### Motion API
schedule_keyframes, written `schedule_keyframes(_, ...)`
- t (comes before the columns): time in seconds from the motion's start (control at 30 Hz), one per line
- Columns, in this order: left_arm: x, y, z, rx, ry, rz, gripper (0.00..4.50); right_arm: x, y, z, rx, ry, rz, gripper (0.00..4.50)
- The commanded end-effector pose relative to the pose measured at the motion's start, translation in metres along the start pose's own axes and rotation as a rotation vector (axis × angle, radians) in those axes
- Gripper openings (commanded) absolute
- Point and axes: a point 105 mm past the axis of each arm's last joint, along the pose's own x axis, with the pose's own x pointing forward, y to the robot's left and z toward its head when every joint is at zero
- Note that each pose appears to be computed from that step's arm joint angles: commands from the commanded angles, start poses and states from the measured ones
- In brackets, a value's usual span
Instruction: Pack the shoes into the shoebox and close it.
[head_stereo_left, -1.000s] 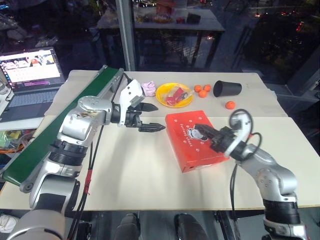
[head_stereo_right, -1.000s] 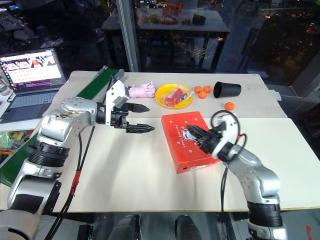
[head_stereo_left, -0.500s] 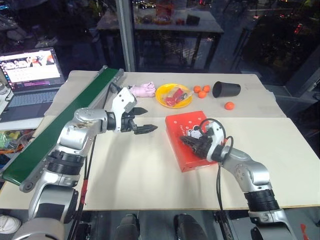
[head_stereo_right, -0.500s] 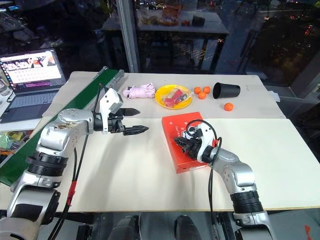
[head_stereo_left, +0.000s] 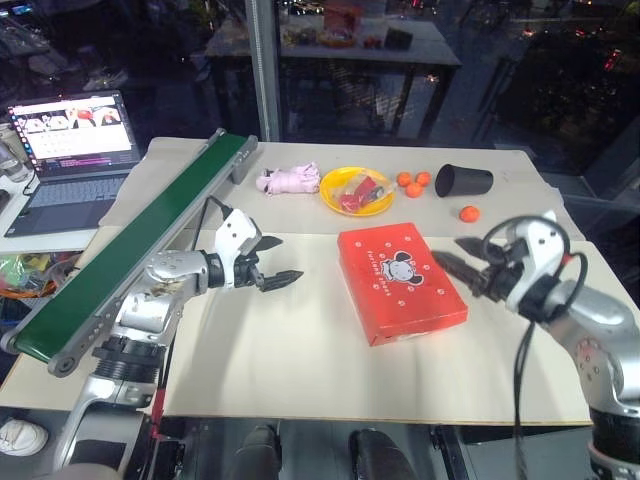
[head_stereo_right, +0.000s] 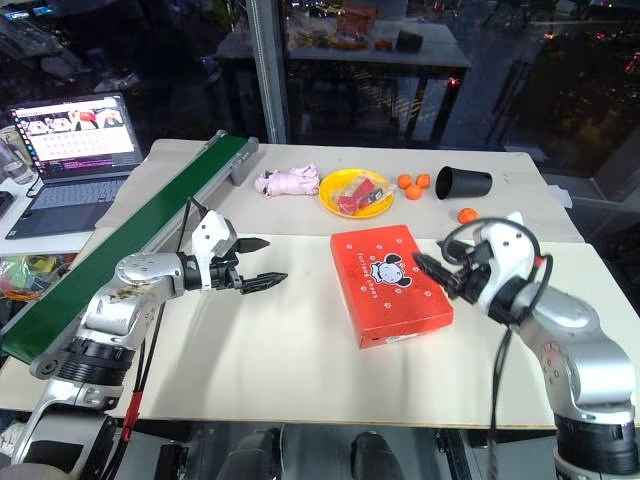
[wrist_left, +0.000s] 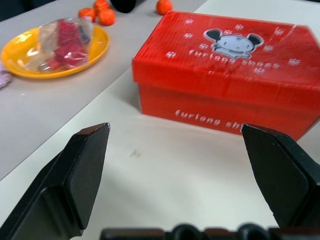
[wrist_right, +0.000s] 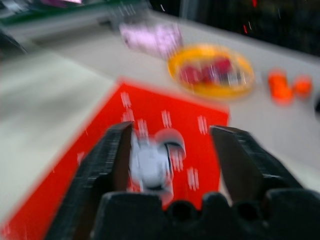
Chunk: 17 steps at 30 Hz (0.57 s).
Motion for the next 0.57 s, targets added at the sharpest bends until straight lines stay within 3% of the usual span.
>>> schedule_keyframes(0.03,-0.010,0.001,-0.014,0.023,-0.010,0.060,4.50,-0.026,-0.023,-0.006,-0.009,-0.059,-0.163,4.48)
schedule_keyframes(0.3,-0.020,-0.014,-0.059,-0.122,-0.033,0.256,4.50,-0.058,-0.025,-0.066,0.166,-0.079,-0.383,4.48)
schedule_keyframes(0.57,-0.027,-0.045,-0.107,-0.191,0.061,0.311,4.50,-0.046,-0.008,-0.096,0.181,-0.044,-0.376,4.48)
